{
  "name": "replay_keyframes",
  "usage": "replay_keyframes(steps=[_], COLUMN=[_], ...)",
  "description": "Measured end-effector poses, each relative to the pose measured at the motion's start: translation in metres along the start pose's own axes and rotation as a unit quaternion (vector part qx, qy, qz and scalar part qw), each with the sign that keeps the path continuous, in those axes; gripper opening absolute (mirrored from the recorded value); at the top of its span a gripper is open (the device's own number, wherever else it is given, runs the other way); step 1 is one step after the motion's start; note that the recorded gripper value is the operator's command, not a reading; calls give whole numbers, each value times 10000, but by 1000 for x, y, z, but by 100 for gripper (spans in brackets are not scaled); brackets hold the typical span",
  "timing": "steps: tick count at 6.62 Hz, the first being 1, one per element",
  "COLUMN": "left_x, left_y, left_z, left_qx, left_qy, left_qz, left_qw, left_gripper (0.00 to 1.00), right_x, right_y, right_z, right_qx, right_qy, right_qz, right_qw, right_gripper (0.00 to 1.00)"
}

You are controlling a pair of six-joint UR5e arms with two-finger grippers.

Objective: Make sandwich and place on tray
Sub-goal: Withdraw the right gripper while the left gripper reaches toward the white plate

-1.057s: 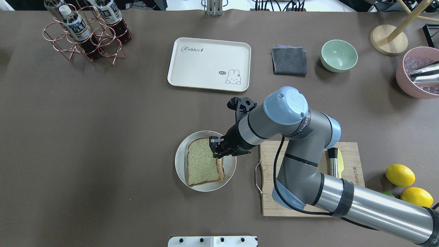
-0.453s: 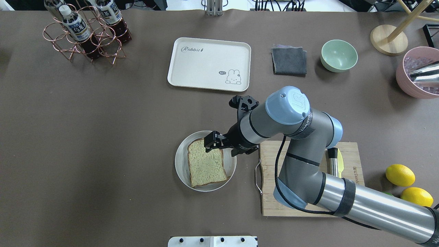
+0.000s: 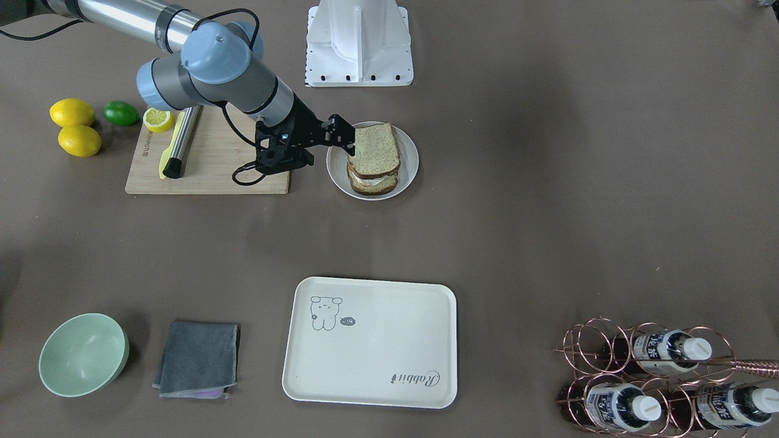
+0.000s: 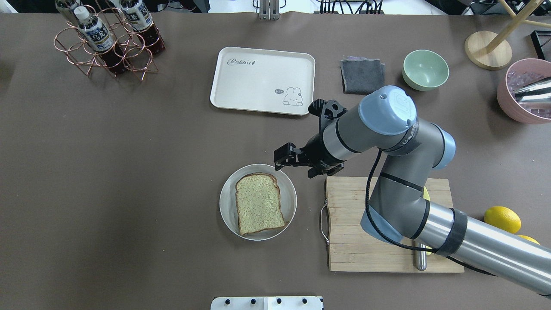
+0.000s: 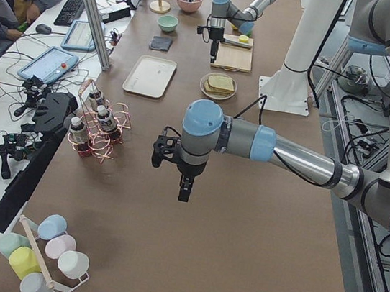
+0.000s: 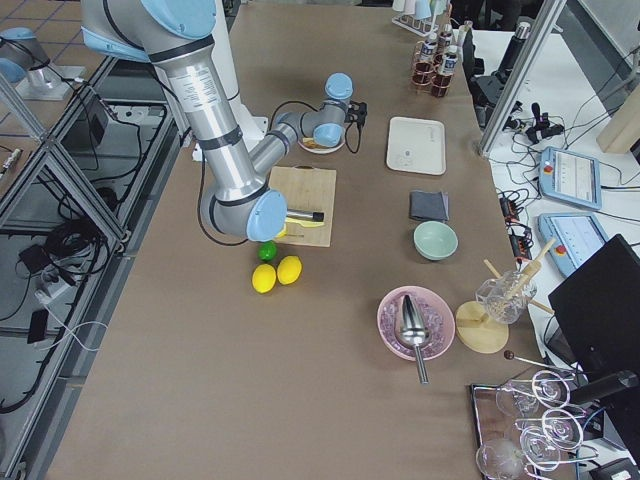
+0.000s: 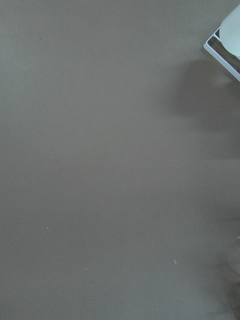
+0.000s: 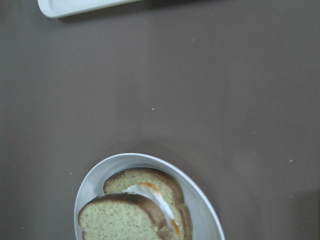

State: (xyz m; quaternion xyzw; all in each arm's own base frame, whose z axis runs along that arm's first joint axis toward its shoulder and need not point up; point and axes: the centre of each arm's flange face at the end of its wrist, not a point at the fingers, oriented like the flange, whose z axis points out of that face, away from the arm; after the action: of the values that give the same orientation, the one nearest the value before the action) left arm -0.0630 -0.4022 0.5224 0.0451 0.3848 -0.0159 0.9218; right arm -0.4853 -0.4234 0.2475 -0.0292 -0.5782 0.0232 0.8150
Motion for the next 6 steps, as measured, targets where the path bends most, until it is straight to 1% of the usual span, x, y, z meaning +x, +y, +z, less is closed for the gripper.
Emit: replay_keyframes(steps=[1,3,4,5,6], left_x=[37,149,216,280,356], left_y=[-9,-32,-38,-37,-24], left_z=[1,14,27,41,66], left_qx=[-37,-225,-344,-442,-491], left_qy=[128,492,685,872,943], left_qz=[-38,-89,-169,-287,-426], left_qw=[9999,9985,9969,9948,9934], left_gripper=[97,97,97,97,97], right_x=[21,59,80,100,127], right_y=[-16,-45,-56,-63,-65], right_z=[-19,-52,-69,-85,-107], right_qx=[23,64,90,108,136], right_qy=[40,163,339,561,810], right_qz=[-62,-210,-303,-361,-433], right_qw=[10000,9996,9989,9977,9957], right_gripper=[100,100,100,100,100])
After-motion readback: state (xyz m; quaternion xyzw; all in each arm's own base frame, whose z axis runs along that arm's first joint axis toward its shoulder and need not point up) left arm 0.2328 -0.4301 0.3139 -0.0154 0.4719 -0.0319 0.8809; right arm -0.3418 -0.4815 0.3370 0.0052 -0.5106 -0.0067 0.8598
